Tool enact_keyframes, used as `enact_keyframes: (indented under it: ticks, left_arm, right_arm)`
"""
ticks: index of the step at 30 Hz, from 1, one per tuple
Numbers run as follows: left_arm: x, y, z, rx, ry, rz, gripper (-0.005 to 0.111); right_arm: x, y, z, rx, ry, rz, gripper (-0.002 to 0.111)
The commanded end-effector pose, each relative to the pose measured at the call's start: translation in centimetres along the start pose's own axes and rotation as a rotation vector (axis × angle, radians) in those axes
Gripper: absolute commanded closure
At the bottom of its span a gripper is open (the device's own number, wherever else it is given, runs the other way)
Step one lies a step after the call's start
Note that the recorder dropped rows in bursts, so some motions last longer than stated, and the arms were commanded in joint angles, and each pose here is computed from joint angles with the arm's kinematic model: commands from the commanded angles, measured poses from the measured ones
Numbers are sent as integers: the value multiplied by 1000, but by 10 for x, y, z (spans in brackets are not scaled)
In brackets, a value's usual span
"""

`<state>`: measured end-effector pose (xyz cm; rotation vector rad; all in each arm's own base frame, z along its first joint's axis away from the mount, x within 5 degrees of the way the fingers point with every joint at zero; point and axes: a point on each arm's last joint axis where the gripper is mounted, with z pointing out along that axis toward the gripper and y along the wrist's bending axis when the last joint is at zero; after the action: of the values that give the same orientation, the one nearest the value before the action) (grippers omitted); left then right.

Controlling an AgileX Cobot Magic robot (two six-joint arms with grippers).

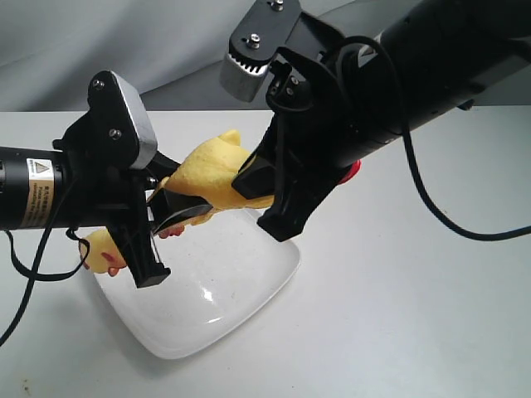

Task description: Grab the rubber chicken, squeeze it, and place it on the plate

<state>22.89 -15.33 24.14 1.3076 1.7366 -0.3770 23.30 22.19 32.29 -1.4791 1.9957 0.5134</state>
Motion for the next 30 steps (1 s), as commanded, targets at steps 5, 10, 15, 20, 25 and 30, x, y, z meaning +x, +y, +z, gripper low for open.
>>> enact_keyframes:
  ticks: [5, 10, 15, 20, 25, 30]
  left_arm:
    - [-9, -4, -1, 44, -68, -85, 3]
    - [-9, -4, -1, 45, -68, -88, 3]
    - [-9, -4, -1, 43, -66, -101, 36]
    - [-7, -5, -1, 55, -52, -71, 105]
    - [-6, -5, -1, 56, -45, -60, 105]
    - [-6, -5, -1, 49, -42, -62, 105]
  right_arm:
    - [-3, 1, 0, 10, -37, 9, 108]
    - [-3, 1, 0, 10, -37, 9, 108]
    - [-3, 1, 0, 10, -37, 9, 108]
    - [-3, 1, 0, 10, -37, 6, 108]
    - [-4, 0, 0, 13, -40, 6, 108]
    - [-4, 0, 0, 13, -40, 6, 108]
